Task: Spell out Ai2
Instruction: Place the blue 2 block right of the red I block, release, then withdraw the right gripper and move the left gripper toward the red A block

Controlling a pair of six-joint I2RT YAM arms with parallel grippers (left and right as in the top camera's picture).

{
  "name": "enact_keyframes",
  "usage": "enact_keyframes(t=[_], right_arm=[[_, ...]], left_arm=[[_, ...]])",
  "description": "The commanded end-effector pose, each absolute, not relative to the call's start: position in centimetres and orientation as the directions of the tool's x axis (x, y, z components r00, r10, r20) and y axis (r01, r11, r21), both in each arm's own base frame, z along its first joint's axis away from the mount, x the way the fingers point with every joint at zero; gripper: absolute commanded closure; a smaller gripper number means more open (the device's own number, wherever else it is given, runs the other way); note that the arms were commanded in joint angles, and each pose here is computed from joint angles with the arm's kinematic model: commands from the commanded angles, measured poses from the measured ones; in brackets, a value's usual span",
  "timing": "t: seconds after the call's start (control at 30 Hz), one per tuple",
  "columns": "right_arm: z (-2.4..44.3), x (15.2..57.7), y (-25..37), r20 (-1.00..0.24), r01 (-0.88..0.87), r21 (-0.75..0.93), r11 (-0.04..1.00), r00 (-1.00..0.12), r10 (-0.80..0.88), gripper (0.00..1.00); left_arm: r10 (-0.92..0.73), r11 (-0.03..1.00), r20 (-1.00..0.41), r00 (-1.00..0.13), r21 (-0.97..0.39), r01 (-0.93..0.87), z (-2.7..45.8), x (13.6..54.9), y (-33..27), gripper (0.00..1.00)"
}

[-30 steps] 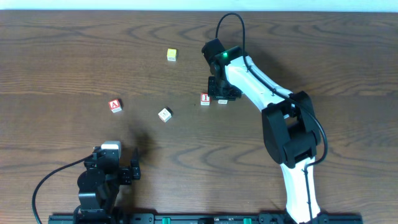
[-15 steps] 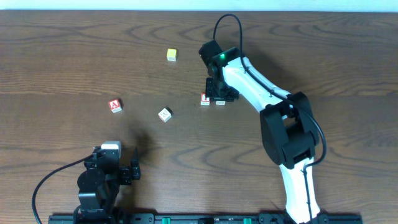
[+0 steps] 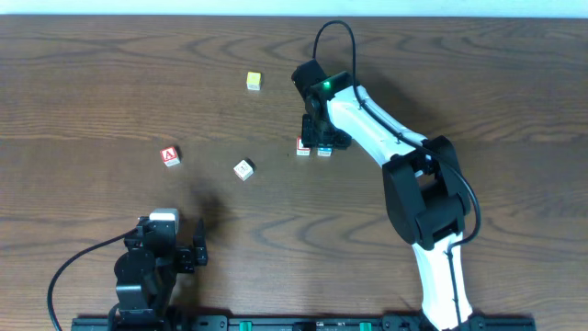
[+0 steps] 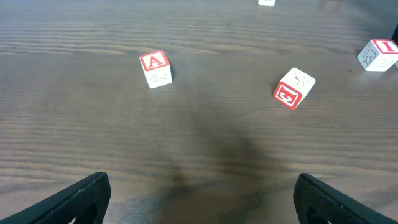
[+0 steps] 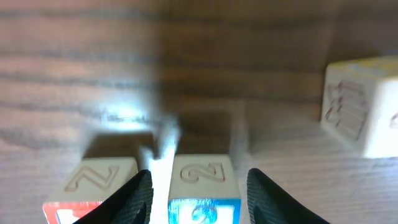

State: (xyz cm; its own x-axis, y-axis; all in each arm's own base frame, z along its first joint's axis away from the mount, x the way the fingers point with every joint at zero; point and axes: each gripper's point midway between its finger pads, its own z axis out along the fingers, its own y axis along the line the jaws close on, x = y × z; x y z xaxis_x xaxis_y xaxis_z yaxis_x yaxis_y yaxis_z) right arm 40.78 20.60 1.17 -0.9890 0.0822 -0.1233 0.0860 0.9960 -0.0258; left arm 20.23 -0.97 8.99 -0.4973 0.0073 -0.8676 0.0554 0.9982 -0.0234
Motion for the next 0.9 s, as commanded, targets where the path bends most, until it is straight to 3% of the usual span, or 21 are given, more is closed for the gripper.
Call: enact_keyframes(t=[0.0, 0.2, 0.33, 0.47, 0.6, 0.67, 0.87], right_arm=[[1.5, 41.9, 19.5, -0.193, 0.107, -0.085, 0.991, -0.977, 0.089, 0.51], [5.4, 46.3, 18.7, -0.338, 0.147, -0.073, 0.986, -0.934, 0.114, 0.5], [12.9, 48.5, 19.1, -0.442, 0.109, -0.015, 0.994, -0.892, 0.091, 0.52], [19.0, 47.8, 19.3, -0.505, 0.012, 0.003, 1.0, -0.863, 0.012, 0.5], [20.6, 43.9, 19.4, -0.417, -0.087, 0.042, 0.995, -0.907, -0.062, 0.55], [20.0, 42.5, 18.8, -0.367, -0.089, 0.024, 0.996, -0.927, -0.074, 0.6], [15.7, 39.9, 18.4, -0.263, -0.148, 0.013, 0.989, -0.955, -0.139, 0.62]], left_arm=[[0.017, 0.998, -0.868, -0.497, -0.014, 0.058, 8.8, 20.2, -0.9, 0.05], [0.017, 0.998, -0.867, -0.497, -0.013, 0.058, 8.8, 20.2, -0.9, 0.05], [0.017, 0.998, -0.868, -0.497, -0.014, 0.058, 8.8, 20.2, -0.9, 0.05], [0.017, 0.998, -0.867, -0.497, -0.014, 0.058, 8.8, 20.2, -0.9, 0.05], [0.017, 0.998, -0.867, -0.497, -0.013, 0.058, 8.8, 20.2, -0.9, 0.05], [0.017, 0.998, -0.867, -0.497, -0.013, 0.058, 8.8, 20.2, -0.9, 0.05], [0.017, 0.998, -0.867, -0.497, -0.014, 0.058, 8.8, 20.2, -0.9, 0.05]])
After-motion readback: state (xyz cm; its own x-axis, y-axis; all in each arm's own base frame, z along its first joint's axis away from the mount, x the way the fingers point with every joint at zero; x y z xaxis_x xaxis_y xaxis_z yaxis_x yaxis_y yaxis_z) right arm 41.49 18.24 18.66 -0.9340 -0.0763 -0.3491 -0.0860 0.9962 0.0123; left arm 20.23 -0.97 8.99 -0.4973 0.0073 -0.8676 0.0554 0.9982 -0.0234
